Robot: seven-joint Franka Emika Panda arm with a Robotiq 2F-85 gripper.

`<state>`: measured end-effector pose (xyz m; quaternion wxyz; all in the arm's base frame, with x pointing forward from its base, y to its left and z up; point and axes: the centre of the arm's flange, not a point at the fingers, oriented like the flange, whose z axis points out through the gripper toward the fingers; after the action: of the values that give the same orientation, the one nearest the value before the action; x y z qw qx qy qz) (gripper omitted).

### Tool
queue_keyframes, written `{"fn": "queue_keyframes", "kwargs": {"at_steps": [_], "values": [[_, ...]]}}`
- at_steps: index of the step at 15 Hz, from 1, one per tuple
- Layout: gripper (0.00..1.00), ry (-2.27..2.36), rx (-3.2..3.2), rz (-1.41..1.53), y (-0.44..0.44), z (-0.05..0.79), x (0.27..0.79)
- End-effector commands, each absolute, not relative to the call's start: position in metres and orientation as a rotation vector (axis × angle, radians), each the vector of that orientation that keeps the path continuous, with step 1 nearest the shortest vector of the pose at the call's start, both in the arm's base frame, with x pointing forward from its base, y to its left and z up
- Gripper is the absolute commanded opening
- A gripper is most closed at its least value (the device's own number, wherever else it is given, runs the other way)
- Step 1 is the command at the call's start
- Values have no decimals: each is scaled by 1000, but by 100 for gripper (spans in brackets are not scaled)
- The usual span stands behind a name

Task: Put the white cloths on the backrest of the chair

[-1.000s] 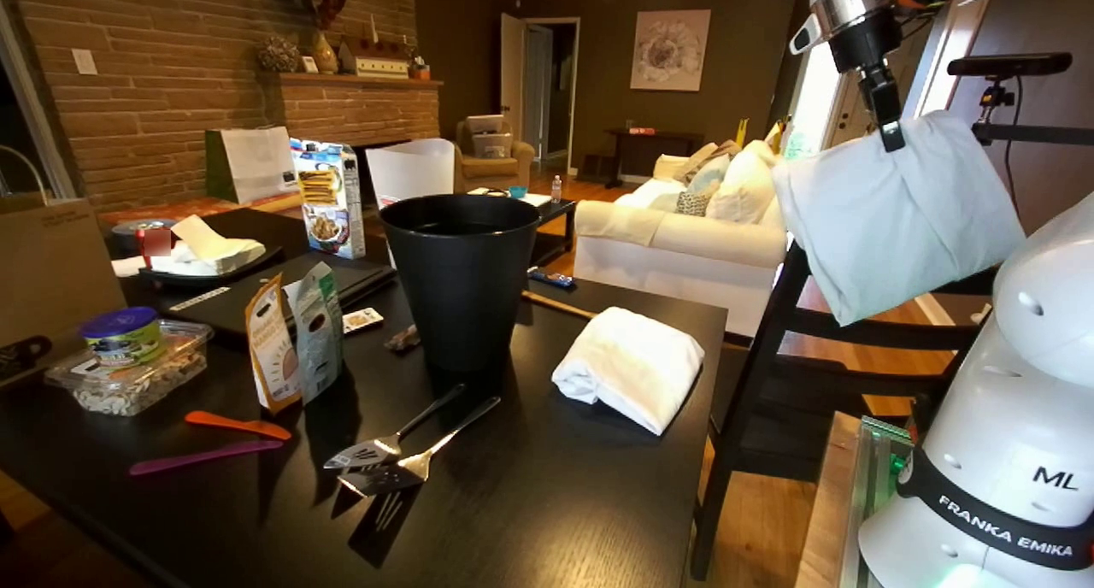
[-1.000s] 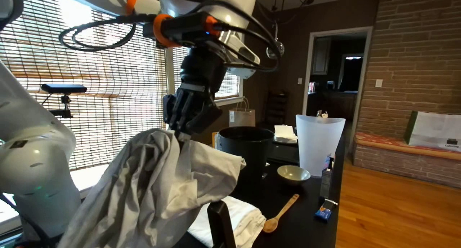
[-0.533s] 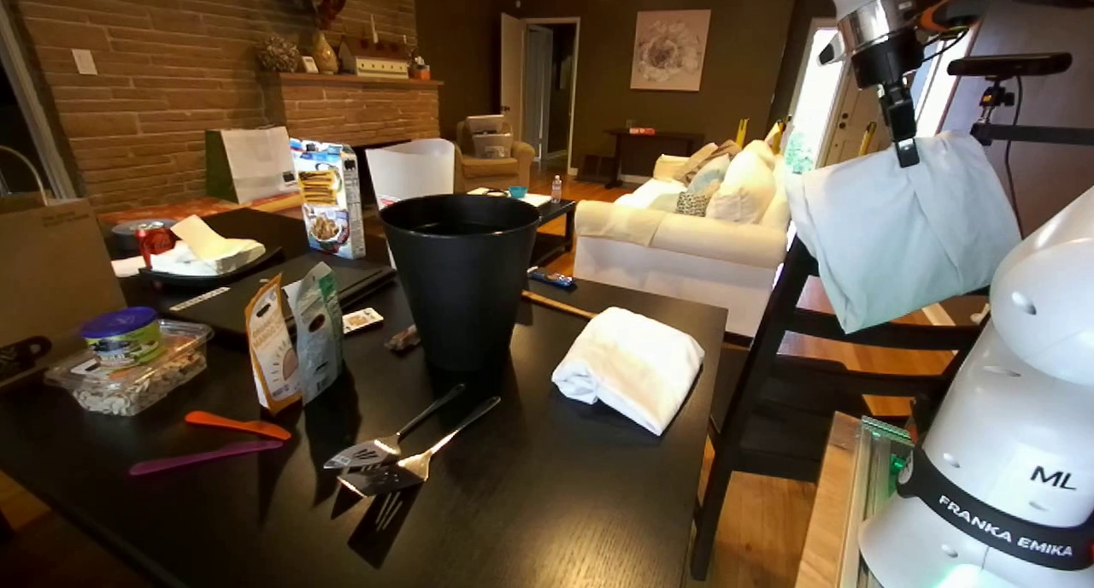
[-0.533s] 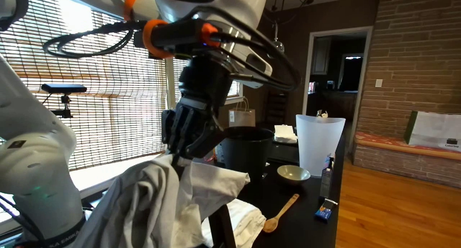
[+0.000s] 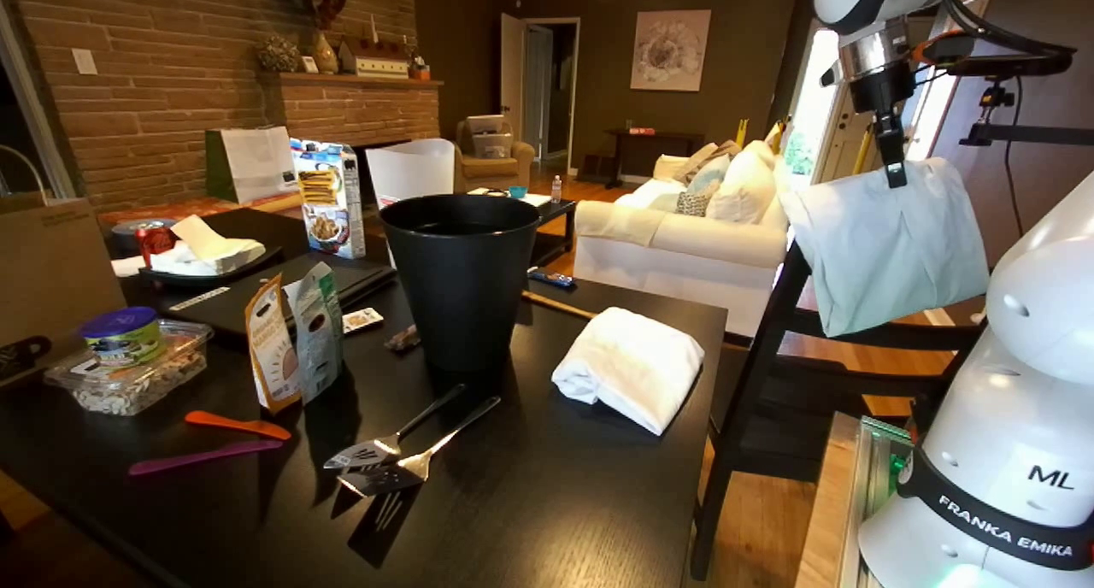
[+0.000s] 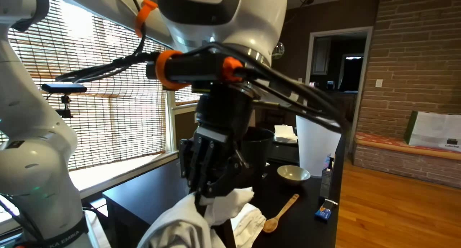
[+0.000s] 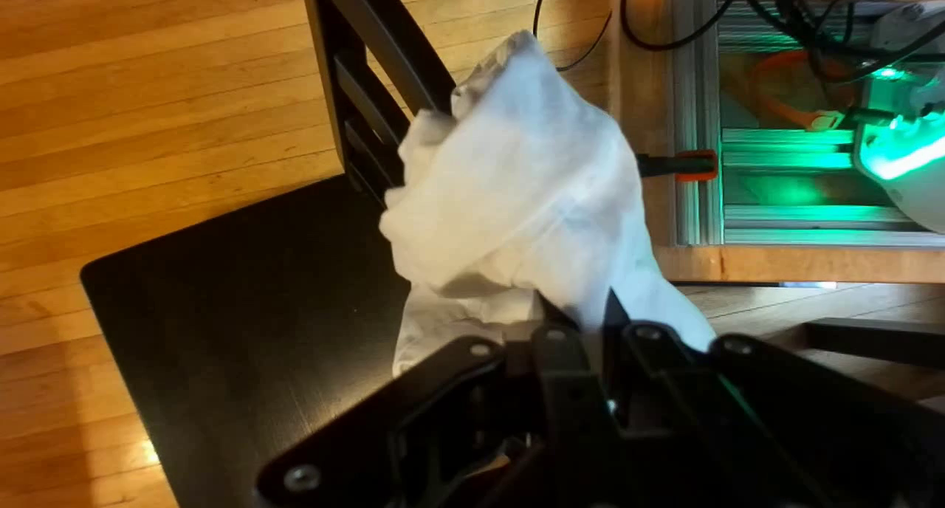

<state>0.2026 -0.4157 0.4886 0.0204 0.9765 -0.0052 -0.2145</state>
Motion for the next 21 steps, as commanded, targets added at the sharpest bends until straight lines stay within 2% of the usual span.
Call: {"fn": "queue_keyframes", "kwargs": {"at_steps": [1,11,21], "values": [[2,-171,2990,-686,-439,471,198],[2,-630,2773,-692,-488,451,176],[2,-622,2762,-725,-488,425,187]]}}
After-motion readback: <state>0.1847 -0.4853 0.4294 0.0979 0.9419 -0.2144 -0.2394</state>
